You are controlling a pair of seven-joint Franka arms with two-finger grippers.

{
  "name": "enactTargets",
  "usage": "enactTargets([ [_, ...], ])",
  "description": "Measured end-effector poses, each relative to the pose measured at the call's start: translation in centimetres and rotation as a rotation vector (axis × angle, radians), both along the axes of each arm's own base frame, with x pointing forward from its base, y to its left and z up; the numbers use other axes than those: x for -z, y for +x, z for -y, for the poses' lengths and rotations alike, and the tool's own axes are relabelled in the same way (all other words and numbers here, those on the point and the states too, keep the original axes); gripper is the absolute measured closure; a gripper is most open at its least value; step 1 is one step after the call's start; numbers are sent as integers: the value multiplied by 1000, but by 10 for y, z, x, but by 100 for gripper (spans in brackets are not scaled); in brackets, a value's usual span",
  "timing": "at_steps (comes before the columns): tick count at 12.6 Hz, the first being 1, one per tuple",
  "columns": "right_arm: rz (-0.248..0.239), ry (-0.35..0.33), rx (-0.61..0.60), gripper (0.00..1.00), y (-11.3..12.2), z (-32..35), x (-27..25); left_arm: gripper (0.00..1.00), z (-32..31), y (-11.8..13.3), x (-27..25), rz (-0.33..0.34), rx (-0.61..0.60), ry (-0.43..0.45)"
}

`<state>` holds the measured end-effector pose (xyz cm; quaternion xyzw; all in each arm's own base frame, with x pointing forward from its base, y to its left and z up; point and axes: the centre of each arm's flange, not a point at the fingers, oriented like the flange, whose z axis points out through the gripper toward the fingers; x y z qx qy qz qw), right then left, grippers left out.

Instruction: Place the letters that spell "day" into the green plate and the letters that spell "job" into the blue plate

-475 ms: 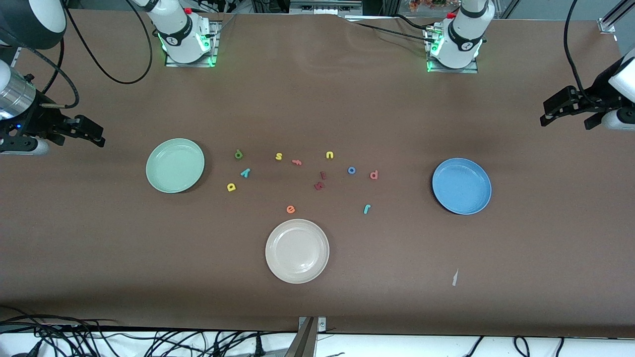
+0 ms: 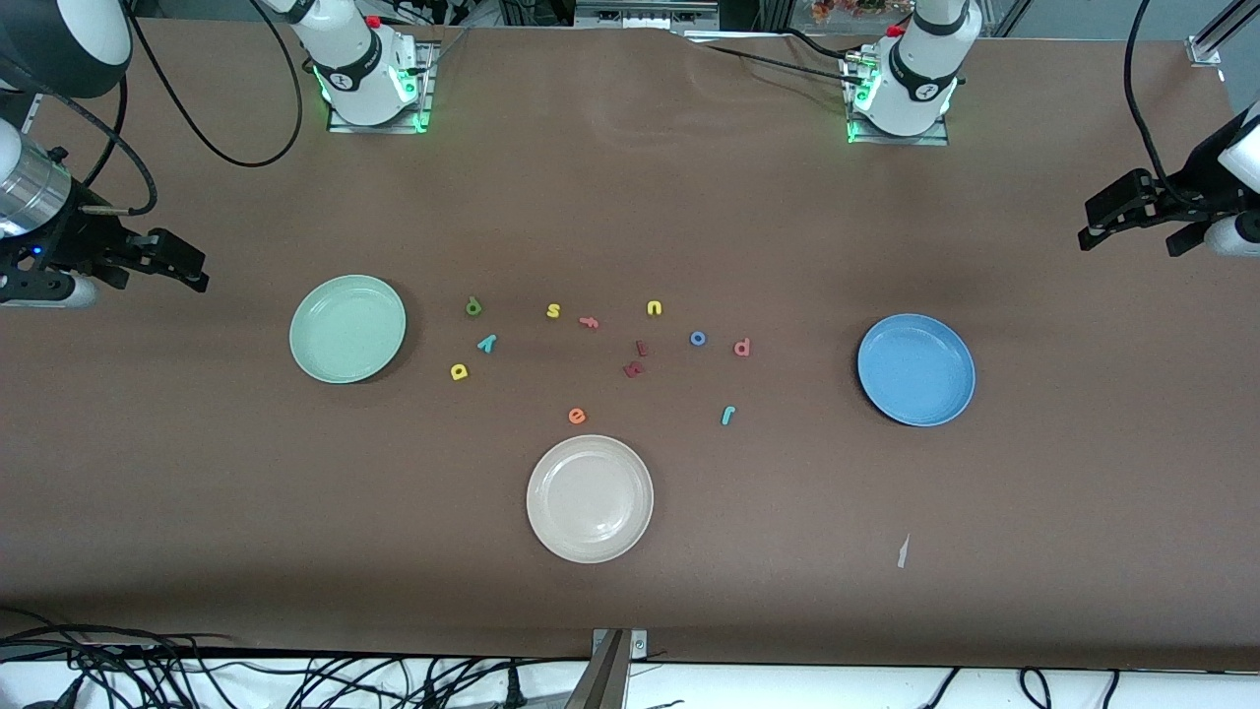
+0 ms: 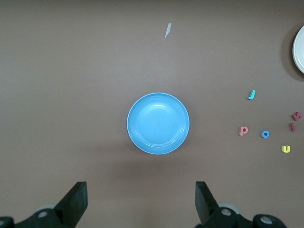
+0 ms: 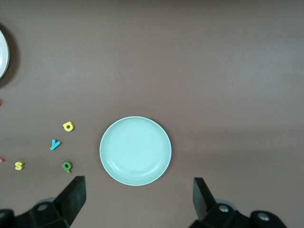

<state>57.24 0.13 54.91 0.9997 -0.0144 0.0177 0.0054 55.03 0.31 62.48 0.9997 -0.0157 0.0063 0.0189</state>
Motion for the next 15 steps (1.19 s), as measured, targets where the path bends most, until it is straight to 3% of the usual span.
enactTargets([
  [15, 0, 0, 0, 0, 0, 0, 0, 0, 4, -2, -1, -10, 9, 0],
])
